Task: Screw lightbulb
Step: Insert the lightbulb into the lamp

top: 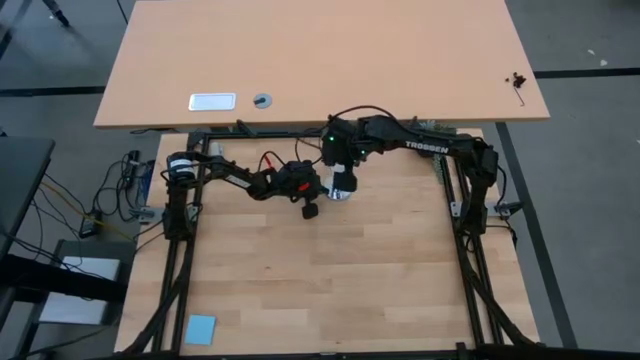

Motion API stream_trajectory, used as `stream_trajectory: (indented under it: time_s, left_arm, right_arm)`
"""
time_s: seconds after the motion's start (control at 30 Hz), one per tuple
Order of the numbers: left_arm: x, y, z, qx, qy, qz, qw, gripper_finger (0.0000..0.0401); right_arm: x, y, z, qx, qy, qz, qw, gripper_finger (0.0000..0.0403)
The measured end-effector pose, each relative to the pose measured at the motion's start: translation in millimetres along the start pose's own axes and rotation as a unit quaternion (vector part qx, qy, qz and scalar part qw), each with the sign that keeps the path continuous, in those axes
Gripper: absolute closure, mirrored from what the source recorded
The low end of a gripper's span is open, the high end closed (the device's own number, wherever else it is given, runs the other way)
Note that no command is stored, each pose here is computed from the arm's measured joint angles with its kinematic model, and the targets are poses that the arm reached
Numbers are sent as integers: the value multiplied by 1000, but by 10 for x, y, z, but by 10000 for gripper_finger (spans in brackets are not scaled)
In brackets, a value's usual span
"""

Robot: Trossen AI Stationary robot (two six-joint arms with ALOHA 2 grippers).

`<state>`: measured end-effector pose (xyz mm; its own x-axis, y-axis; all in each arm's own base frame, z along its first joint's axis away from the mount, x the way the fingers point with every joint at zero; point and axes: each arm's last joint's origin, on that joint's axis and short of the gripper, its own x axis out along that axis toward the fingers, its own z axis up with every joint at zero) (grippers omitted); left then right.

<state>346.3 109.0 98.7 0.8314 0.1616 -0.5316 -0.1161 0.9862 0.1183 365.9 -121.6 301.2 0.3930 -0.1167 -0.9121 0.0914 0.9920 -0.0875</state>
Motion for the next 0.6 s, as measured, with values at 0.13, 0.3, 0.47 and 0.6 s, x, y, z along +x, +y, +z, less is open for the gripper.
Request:
stream_trajectory:
  time_s: [0.13,0.3,0.47,0.6]
  left_arm:
    - [0,0,0,0,0,0,1000,401]
    - [0,0,-1,0,0,0,1000,401]
    - [0,0,-1,0,0,0,1000,401]
    - [0,0,-1,0,0,0,1000,401]
  right_arm:
    - [22,-38,-18,-77,1,2,997,65]
    - [148,-70,-93,-113,16,6,993,77]
    - [220,-66,-135,-97,23,8,995,95]
    - [267,-66,-151,-42,16,3,999,119]
